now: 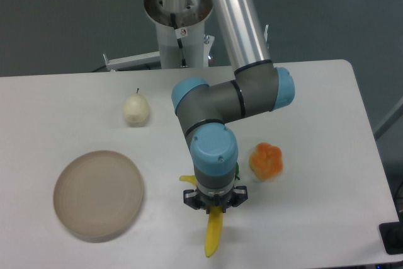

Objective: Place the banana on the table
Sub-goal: 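Lower the held banana onto the table beside the green pepper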

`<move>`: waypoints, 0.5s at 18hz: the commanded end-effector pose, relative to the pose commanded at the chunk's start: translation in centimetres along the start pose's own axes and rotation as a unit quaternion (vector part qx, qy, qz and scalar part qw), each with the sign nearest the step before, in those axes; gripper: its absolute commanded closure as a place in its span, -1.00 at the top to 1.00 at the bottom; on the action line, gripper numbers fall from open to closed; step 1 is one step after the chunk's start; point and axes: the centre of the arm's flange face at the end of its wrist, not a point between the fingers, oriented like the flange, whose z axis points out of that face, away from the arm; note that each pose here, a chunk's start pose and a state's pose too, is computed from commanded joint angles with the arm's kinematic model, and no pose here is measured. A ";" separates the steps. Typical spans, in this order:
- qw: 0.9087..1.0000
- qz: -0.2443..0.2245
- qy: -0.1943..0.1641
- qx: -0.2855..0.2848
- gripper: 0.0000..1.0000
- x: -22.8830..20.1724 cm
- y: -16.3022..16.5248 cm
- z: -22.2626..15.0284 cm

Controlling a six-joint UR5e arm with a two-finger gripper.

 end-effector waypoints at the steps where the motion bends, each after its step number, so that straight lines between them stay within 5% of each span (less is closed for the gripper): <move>1: 1.000 0.002 0.001 -0.006 -0.61 0.3 0.4 0.6; 6: 1.000 0.002 0.001 -0.004 -0.46 0.6 1.1 2.3; 7: 1.000 0.002 0.001 -0.003 -0.30 0.7 1.4 2.7; 8: 1.000 0.008 0.002 -0.002 0.48 0.7 1.4 2.8; 9: 1.000 0.009 -0.002 -0.003 0.99 0.8 1.5 2.9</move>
